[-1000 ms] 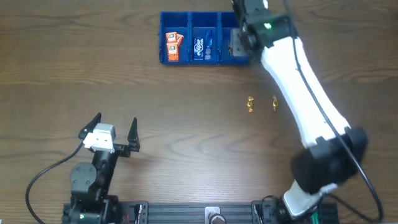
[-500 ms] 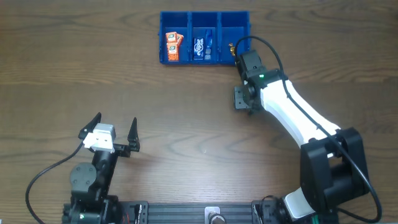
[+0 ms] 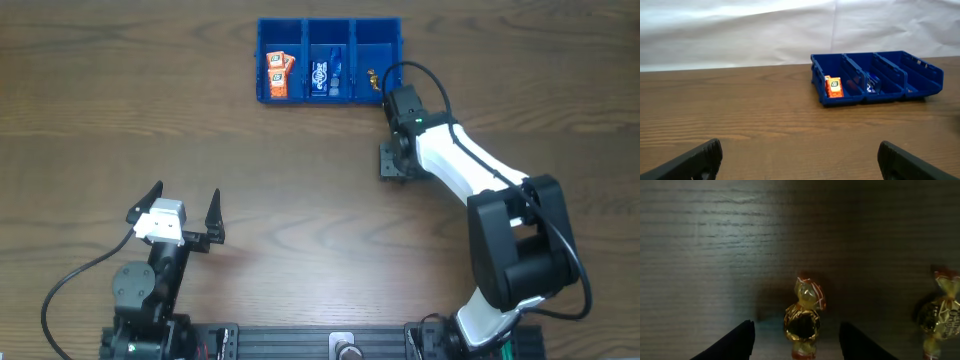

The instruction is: Sort Candies Into Trays

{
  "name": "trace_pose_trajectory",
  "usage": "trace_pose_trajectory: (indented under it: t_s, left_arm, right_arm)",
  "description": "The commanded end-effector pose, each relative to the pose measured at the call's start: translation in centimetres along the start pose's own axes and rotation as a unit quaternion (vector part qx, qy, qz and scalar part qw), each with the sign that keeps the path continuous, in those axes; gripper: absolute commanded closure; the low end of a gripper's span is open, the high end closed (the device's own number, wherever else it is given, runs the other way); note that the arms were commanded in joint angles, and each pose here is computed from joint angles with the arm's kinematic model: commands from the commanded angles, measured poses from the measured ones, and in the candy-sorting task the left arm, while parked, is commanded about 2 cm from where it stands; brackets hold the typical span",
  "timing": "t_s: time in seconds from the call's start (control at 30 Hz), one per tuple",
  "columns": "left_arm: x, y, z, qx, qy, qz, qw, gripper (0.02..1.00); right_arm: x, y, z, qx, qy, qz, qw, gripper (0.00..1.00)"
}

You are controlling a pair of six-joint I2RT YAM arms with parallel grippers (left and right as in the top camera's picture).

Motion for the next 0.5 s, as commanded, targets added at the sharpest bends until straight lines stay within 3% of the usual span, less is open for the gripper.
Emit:
trace_pose_trajectory:
  t_s: [0.03,0.23,0.5]
  left_arm:
    - [0.09,1.4,0.03,0.003,0.005,0.024,1.0,0.02]
    - [0.09,1.4,0.03,0.003,0.005,0.024,1.0,0.023]
    - [0.09,1.4,0.03,0.003,0.005,0.024,1.0,0.02]
  right_arm:
    - [0.25,0.01,-0.58,0.006,0.003,0.001,1.0,0.441]
    - [0.92,-0.03,-0.5,0.005,0.003,0.005,1.0,0.461]
    - [1.13,0.0,-0.47,0.005,0.002,0.007,1.0,0.588]
Point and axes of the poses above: each gripper's point midway between its finger pads, its own x axis out along the fingers, its own z axis along the line the jaws close on, y = z × x, the point moved 4 cm from there along -x, back along the fingers, and after that the axes turned 9 degrees about -x, right-handed, at the moved point
